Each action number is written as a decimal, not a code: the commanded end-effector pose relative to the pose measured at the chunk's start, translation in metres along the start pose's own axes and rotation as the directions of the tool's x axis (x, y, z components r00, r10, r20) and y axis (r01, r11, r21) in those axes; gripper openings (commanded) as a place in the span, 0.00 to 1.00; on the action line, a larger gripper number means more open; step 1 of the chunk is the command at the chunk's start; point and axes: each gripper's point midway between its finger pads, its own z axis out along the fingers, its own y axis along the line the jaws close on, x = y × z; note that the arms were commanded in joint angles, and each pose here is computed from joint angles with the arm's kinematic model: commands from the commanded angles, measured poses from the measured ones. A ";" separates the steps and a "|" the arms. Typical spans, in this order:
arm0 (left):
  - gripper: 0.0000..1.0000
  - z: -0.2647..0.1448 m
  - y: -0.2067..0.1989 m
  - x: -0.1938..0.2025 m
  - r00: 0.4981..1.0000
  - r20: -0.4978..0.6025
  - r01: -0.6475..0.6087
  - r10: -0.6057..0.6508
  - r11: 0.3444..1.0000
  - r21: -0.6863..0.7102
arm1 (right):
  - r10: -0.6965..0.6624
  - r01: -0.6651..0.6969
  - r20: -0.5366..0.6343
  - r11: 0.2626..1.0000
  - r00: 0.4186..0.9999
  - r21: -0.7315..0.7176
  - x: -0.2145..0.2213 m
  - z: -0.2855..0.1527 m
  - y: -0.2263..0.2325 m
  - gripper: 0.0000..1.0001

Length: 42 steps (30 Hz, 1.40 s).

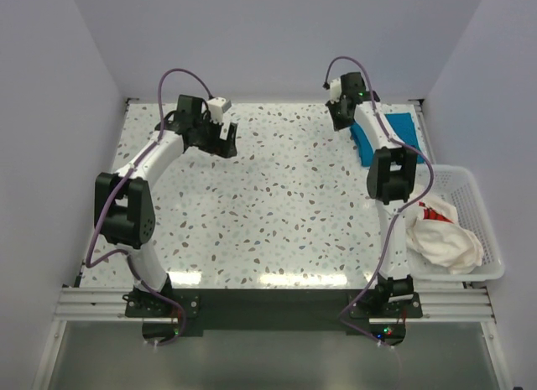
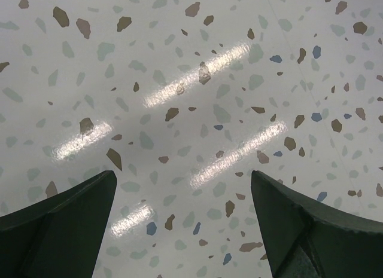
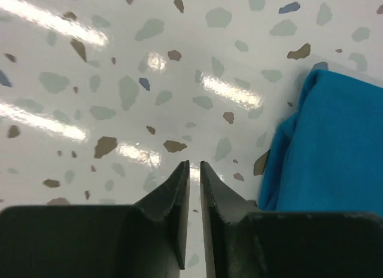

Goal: Fold and stack the t-shirts
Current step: Neatly place the folded tshirt to the corner

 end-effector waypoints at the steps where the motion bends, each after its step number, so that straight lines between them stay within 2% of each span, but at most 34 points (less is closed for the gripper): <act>1: 1.00 -0.016 0.001 -0.013 0.999 0.052 -0.010 0.011 1.000 -0.023 | 0.042 -0.039 -0.028 0.994 0.999 0.102 0.009 0.014 -0.024 0.11; 4: 1.00 -0.015 0.002 -0.013 0.999 0.052 -0.005 0.006 1.000 -0.022 | 0.037 -0.026 -0.079 0.990 0.996 0.137 0.027 0.028 -0.029 0.05; 13: 1.00 -0.013 0.005 -0.014 0.999 0.049 -0.005 0.006 1.000 -0.021 | 0.005 0.031 -0.159 0.974 0.987 0.224 0.060 0.049 -0.050 0.03; 24: 1.00 -0.012 0.007 -0.013 0.999 0.047 -0.001 0.002 1.000 -0.018 | 0.037 0.023 -0.183 0.947 0.982 0.319 0.070 0.050 -0.080 0.06; 30: 1.00 -0.013 0.007 -0.014 0.999 0.052 -0.008 0.008 1.000 -0.012 | 0.029 0.012 -0.146 0.962 0.989 0.274 0.059 0.044 -0.076 0.10; 31: 1.00 -0.012 0.007 -0.014 0.998 0.055 -0.006 0.006 1.000 -0.012 | 0.025 0.006 -0.117 0.968 0.993 0.250 0.049 0.038 -0.072 0.13; 34: 1.00 -0.015 0.008 -0.022 0.997 0.071 -0.008 0.009 1.000 -0.013 | -0.016 0.023 -0.038 0.979 0.999 0.202 0.017 0.014 -0.059 0.33; 35: 1.00 -0.016 0.008 -0.025 0.997 0.077 -0.002 0.004 1.000 -0.016 | -0.026 0.028 -0.013 0.982 1.000 0.186 0.007 0.007 -0.053 0.45; 37: 1.00 -0.021 0.011 -0.035 0.995 0.101 0.006 -0.004 1.000 -0.016 | -0.031 0.022 0.061 0.989 0.998 0.147 -0.018 -0.021 -0.042 0.60; 38: 1.00 -0.022 0.012 -0.039 0.994 0.109 0.014 -0.013 1.000 -0.014 | -0.036 0.024 0.090 0.991 0.995 0.128 -0.027 -0.033 -0.036 0.73; 42: 1.00 -0.037 0.020 -0.060 0.990 0.140 0.037 -0.032 0.999 -0.032 | -0.062 0.047 0.193 0.995 0.979 0.083 -0.059 -0.089 -0.019 0.92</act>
